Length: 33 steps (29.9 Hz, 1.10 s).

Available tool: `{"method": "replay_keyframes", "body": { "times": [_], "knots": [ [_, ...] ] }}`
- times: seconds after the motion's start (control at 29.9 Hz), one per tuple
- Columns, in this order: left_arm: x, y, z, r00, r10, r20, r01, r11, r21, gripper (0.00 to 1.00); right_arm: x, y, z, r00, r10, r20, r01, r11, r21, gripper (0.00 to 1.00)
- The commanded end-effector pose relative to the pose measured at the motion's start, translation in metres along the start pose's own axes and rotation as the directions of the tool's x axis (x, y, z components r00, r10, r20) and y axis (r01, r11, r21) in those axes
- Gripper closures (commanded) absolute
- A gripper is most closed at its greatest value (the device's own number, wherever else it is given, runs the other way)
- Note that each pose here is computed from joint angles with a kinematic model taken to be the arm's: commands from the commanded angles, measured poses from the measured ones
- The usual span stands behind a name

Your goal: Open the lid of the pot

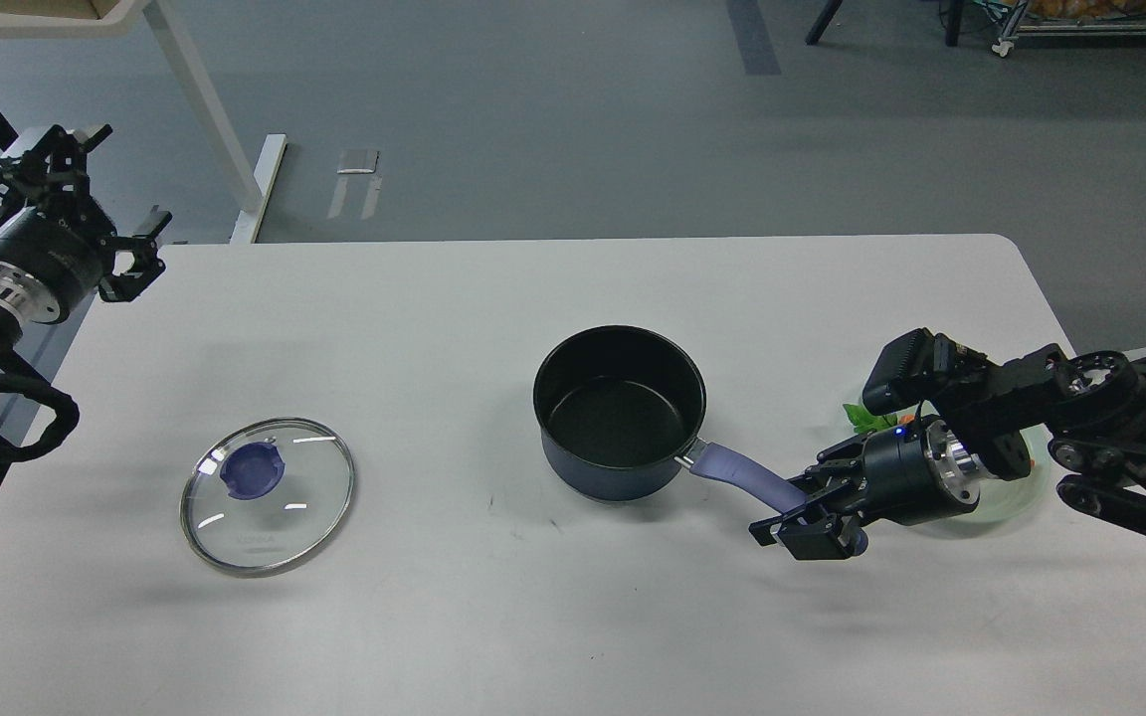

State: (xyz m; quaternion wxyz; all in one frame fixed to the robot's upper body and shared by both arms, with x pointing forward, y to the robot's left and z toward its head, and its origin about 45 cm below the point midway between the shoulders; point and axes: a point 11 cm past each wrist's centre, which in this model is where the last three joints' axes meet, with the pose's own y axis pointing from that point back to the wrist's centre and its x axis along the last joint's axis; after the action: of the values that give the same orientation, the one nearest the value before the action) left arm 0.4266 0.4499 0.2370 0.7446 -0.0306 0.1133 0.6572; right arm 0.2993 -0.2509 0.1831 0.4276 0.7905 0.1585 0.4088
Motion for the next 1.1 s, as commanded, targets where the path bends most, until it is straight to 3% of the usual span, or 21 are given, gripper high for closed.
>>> {"method": "replay_keyframes", "body": {
  "times": [0.0,0.07,0.23,0.5,0.67,0.8,0.94,1.07],
  "knots": [
    [0.0,0.0,0.001,1.0,-0.004,0.0,0.004,1.0,0.001,0.01,0.0,0.001,0.0,1.0,0.004,0.001,-0.004,1.0,-0.001,0.12],
    [-0.001,0.001,-0.001,1.0,-0.011,0.0,0.011,1.0,0.007,0.01,0.0,0.003,0.002,1.0,0.006,0.005,-0.006,1.0,-0.006,0.03],
    [-0.003,0.001,-0.002,1.0,-0.023,-0.004,0.023,1.0,0.013,0.01,0.001,0.023,0.01,0.999,0.041,0.034,-0.04,0.998,-0.042,0.02],
    [-0.008,0.001,-0.003,0.998,-0.061,-0.017,0.061,0.998,0.014,0.01,0.025,0.088,-0.008,0.963,0.236,0.132,-0.233,0.972,-0.04,0.02],
    [-0.008,0.001,-0.003,0.998,-0.063,-0.018,0.063,0.998,0.015,0.01,0.059,0.134,-0.011,0.894,0.414,0.172,-0.411,0.91,-0.058,0.02],
    [-0.009,0.001,-0.003,0.998,-0.065,-0.02,0.066,0.998,0.015,0.01,0.092,0.164,-0.003,0.712,0.605,0.356,-0.633,0.773,-0.048,0.02],
    [-0.009,0.001,-0.003,0.998,-0.066,-0.022,0.067,0.998,0.015,0.01,0.117,0.18,0.018,0.38,0.734,0.563,-0.838,0.531,-0.127,0.01],
    [-0.007,0.004,-0.011,0.998,-0.059,-0.03,0.06,0.998,0.028,0.01,0.139,0.173,0.051,0.029,0.735,0.677,-0.913,0.295,-0.282,0.01]
  ]
}}
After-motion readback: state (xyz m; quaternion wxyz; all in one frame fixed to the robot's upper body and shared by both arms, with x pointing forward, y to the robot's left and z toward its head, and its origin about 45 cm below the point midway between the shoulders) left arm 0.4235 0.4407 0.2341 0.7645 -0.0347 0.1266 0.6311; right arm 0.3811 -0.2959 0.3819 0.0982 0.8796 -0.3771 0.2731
